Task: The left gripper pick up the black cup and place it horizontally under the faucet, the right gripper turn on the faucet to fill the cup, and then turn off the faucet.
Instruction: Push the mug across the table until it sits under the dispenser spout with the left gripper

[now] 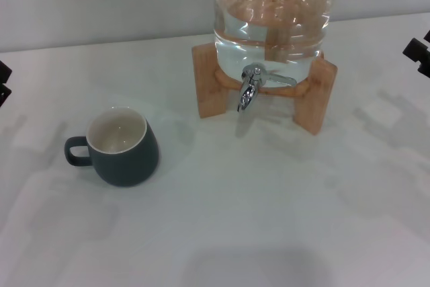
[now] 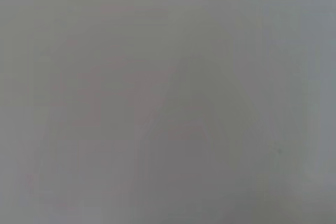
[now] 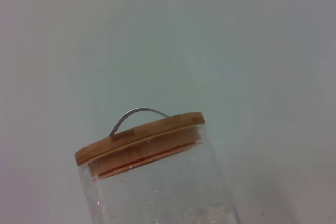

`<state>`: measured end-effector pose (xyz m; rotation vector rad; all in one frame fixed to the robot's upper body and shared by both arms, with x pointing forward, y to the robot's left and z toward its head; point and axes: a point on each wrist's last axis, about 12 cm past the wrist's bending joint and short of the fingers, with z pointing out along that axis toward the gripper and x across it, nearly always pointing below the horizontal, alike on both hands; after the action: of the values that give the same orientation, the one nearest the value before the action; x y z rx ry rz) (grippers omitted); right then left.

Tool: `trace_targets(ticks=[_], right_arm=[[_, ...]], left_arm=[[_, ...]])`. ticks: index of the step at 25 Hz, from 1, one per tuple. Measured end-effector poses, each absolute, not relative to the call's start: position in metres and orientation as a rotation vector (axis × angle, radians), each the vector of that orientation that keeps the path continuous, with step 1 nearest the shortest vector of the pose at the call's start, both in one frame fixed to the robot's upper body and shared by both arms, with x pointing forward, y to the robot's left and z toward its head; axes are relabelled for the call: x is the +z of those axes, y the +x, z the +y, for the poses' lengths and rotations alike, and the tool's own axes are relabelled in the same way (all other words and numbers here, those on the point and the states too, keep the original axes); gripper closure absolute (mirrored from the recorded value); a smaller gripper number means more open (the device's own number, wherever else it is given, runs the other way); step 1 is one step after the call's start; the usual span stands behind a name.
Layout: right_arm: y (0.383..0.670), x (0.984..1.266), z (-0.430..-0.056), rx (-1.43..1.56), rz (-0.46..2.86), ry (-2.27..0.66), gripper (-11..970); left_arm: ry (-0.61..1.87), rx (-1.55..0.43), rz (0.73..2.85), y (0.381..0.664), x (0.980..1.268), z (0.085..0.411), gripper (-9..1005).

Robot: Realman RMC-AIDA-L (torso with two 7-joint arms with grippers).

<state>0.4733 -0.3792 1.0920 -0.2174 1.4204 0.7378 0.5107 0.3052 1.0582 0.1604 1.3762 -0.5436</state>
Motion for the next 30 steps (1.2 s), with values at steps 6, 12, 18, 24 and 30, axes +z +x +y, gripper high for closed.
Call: trace_targets(ticks=[6,12,18,24,30], right_arm=[[0.473,1.092,-0.379,0.738,1.421,-0.216,118],[0.473,1.092,-0.379,0.735,1.423,-0.217,117],[0.473,1.091,-0.379,0.736,1.426,-0.218,117],[0.474,1.091,-0.379,0.73,1.43,-0.212,117],[0.475,1.089,-0.38,0.716,1.439,-0.203,117]], left_arm=[[0.161,-0.542,1.378,0.51,1.058,0.305,104],[0.157,-0.536,1.39,0.51,1.056,0.306,106],[0.157,-0.529,1.397,0.51,1.055,0.307,108],[0.174,-0.456,1.445,0.51,1.045,0.301,110],[0.196,-0.439,1.441,0.507,1.043,0.294,112]])
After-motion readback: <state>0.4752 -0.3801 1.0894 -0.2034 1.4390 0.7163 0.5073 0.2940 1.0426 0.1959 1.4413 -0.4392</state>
